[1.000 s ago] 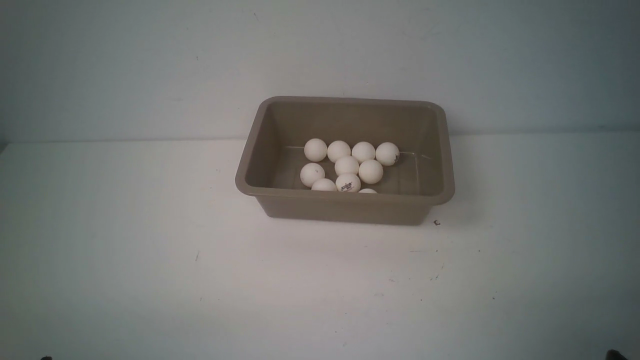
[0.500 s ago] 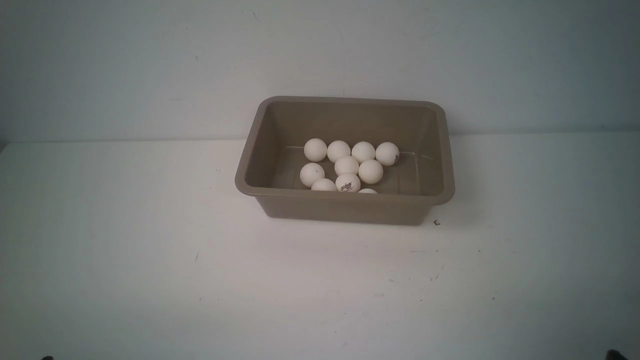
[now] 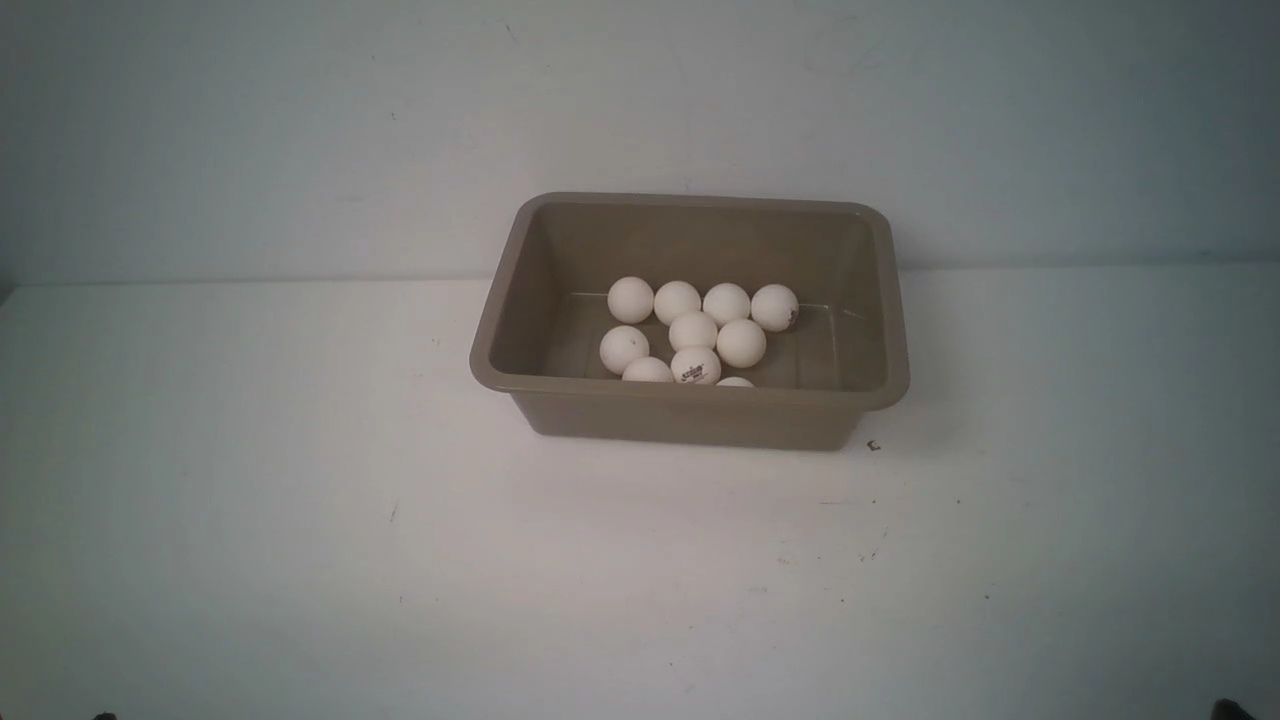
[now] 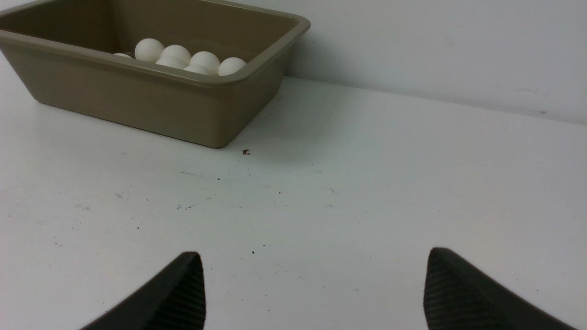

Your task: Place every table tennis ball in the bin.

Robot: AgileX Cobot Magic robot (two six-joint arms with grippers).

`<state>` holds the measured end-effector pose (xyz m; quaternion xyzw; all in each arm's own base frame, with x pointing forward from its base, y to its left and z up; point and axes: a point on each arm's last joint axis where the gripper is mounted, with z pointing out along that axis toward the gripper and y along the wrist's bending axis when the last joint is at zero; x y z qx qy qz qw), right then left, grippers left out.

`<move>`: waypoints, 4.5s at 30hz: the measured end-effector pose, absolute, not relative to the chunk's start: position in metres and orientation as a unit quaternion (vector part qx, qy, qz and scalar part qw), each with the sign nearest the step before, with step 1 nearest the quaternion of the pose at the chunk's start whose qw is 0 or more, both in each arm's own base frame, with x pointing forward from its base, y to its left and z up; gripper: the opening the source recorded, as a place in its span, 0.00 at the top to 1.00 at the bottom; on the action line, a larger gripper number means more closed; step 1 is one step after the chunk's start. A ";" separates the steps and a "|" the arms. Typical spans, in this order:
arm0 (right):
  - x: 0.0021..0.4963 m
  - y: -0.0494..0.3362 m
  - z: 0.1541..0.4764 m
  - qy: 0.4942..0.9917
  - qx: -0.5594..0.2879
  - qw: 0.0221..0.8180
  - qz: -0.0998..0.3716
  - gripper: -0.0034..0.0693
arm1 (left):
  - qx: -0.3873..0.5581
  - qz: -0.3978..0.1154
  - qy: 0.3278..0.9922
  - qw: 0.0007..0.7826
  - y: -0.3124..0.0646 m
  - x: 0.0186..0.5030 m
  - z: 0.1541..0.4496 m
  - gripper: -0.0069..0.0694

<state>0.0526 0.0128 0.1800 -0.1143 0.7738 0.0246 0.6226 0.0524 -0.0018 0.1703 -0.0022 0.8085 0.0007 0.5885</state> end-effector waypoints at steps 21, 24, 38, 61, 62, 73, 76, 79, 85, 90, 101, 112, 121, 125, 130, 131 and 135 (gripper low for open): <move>0.053 0.013 0.180 0.775 -0.109 0.622 0.029 0.15 | 0.000 -0.001 0.809 0.588 -0.002 0.052 0.170 0.38; 0.053 0.013 0.180 0.775 -0.109 0.622 0.029 0.15 | 0.000 -0.001 0.809 0.588 -0.002 0.052 0.170 0.38; 0.053 0.013 0.180 0.775 -0.109 0.622 0.029 0.15 | 0.000 -0.001 0.808 0.589 -0.002 0.052 0.171 0.38; 0.053 0.009 0.180 0.778 -0.093 0.621 0.018 0.15 | 0.000 -0.001 0.808 0.589 -0.002 0.052 0.171 0.38; 0.053 0.009 0.180 0.778 -0.091 0.621 0.019 0.15 | 0.000 -0.001 0.808 0.589 -0.002 0.052 0.171 0.38; 0.053 0.012 0.180 0.776 -0.107 0.620 0.035 0.15 | 0.000 -0.001 0.808 0.589 -0.002 0.052 0.171 0.38; 0.053 0.012 0.180 0.775 -0.114 0.621 0.030 0.15 | 0.000 -0.001 0.808 0.589 -0.002 0.052 0.171 0.38; 0.053 0.012 0.180 0.775 -0.115 0.621 0.030 0.15 | 0.000 -0.001 0.808 0.589 -0.002 0.052 0.171 0.38; 0.053 0.012 0.180 0.775 -0.115 0.621 0.029 0.15 | 0.000 -0.001 0.808 0.589 -0.002 0.052 0.171 0.38; 0.053 0.012 0.180 0.775 -0.115 0.621 0.029 0.15 | 0.000 -0.001 0.808 0.589 -0.002 0.052 0.171 0.38; 0.053 0.012 0.180 0.775 -0.115 0.621 0.029 0.15 | 0.000 -0.001 0.808 0.589 -0.002 0.052 0.171 0.38; 0.053 0.012 0.180 0.775 -0.115 0.621 0.029 0.15 | 0.000 -0.001 0.808 0.589 -0.002 0.052 0.171 0.38; 0.053 0.012 0.180 0.775 -0.115 0.621 0.029 0.15 | 0.000 -0.001 0.808 0.589 -0.002 0.052 0.171 0.38; 0.053 0.012 0.180 0.775 -0.115 0.621 0.029 0.15 | 0.000 -0.001 0.808 0.589 -0.002 0.052 0.171 0.38; 0.053 0.012 0.180 0.775 -0.115 0.621 0.029 0.15 | 0.000 -0.001 0.808 0.589 -0.002 0.052 0.171 0.38; 0.053 0.012 0.180 0.775 -0.115 0.621 0.029 0.15 | 0.000 -0.001 0.808 0.589 -0.002 0.052 0.171 0.38; 0.053 0.012 0.180 0.775 -0.115 0.621 0.029 0.15 | 0.000 -0.001 0.808 0.589 -0.002 0.052 0.171 0.38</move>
